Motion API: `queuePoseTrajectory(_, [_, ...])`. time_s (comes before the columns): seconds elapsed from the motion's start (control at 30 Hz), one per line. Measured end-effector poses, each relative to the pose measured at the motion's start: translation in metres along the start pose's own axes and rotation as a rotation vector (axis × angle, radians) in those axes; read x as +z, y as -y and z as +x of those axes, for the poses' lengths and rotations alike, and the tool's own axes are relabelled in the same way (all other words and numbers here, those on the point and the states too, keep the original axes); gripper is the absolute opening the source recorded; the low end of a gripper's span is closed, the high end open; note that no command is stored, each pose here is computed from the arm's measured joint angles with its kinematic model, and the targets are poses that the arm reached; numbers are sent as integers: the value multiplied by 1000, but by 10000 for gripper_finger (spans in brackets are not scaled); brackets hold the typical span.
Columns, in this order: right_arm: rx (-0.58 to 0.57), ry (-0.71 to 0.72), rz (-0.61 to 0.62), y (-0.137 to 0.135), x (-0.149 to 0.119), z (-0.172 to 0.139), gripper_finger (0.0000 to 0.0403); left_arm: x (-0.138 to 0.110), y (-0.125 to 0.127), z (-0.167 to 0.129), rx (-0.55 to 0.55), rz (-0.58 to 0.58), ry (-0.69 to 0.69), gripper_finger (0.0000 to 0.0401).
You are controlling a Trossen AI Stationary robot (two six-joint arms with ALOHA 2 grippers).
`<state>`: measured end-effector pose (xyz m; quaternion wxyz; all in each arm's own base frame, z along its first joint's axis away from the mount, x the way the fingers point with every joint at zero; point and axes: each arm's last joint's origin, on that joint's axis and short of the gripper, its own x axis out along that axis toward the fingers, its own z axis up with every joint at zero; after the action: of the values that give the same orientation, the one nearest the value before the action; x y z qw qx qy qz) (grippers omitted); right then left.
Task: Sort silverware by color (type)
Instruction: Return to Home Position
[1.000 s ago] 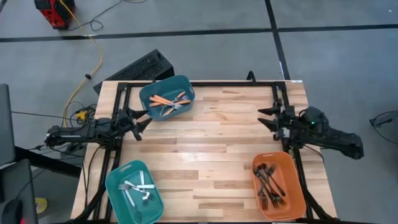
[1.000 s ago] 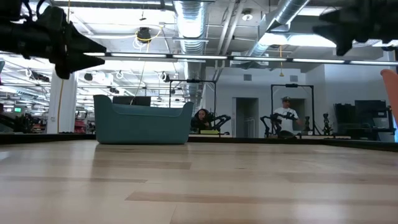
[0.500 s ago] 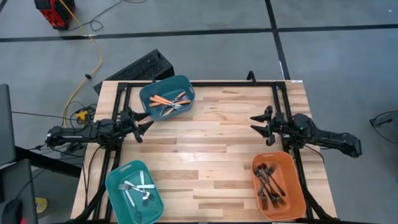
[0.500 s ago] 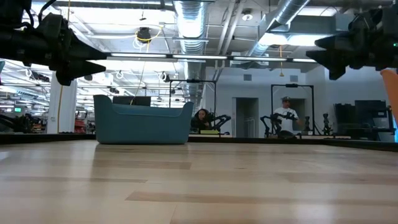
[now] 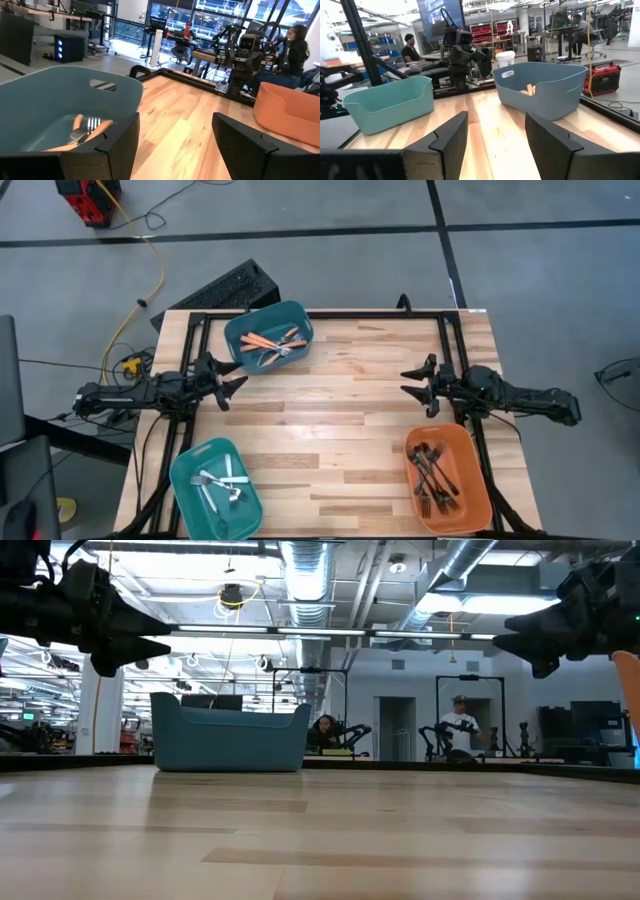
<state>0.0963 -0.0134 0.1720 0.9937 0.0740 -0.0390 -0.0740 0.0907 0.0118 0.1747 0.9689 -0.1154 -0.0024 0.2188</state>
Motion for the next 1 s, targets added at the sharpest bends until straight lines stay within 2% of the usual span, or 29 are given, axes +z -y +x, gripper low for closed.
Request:
queuePoseTrajectory(0.23, [5,-7,11,-1,-1,0,223,1,-2,0,85,30,20,235])
queuePoseTrajectory(0.43, [5,-9,13,0,-1,0,223,1,-2,0,82,-20,21,235])
queuePoseTrajectory(1.0, [3,-15,15,0,-2,0,223,1,-2,0,82,-24,21,235])
